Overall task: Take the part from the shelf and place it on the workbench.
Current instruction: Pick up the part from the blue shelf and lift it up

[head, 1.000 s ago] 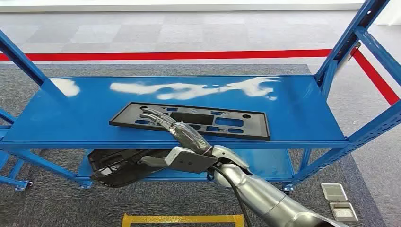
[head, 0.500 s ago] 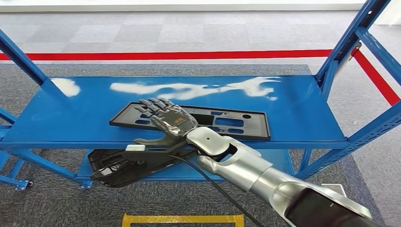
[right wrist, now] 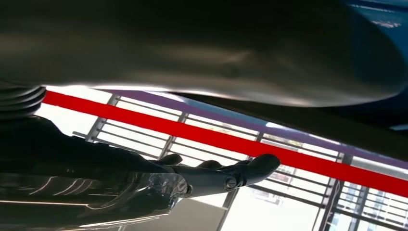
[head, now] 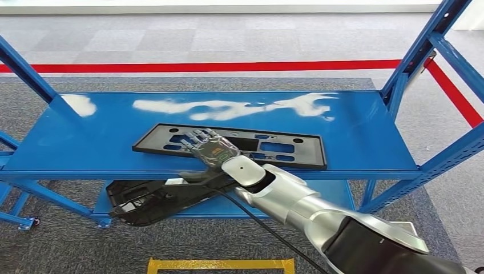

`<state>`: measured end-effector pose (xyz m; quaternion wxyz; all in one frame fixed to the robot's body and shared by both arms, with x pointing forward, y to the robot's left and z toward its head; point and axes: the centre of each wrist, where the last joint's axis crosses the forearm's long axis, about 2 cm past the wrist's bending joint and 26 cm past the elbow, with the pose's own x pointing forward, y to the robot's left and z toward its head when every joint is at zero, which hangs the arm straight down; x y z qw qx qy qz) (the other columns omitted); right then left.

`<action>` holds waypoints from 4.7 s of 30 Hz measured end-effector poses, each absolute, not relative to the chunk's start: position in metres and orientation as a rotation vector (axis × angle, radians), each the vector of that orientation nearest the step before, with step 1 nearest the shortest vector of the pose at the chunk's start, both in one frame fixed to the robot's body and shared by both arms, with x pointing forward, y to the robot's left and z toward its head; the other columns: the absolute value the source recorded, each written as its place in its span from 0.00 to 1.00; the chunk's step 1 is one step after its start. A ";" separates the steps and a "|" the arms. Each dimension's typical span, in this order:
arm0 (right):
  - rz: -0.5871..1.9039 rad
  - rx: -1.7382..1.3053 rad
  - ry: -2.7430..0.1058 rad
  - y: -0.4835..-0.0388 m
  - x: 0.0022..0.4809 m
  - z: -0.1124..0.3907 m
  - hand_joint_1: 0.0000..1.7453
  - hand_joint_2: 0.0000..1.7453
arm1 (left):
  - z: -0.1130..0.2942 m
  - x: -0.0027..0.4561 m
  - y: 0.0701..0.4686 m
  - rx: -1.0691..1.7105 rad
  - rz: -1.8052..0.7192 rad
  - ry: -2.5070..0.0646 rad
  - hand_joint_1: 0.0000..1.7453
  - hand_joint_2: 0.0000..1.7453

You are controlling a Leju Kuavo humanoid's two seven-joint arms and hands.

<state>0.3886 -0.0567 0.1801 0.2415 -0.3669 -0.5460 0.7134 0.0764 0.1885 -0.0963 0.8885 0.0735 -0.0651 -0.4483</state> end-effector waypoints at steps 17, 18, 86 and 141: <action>1.949 -1.140 -1.329 -0.058 0.392 0.174 0.00 0.00 | -0.096 0.077 0.188 0.163 -0.932 -0.141 0.00 0.00; 1.946 -1.155 -1.321 -0.059 0.392 0.173 0.00 0.00 | -0.096 0.077 0.188 0.163 -0.934 -0.142 0.00 0.00; 1.688 -1.081 -1.292 -0.102 0.407 0.160 0.00 1.00 | -0.097 0.070 0.185 0.159 -0.965 -0.169 0.00 0.00; 1.050 0.535 -1.772 -0.087 0.364 0.188 1.00 1.00 | -0.099 0.064 0.191 0.131 -0.880 -0.213 0.00 0.00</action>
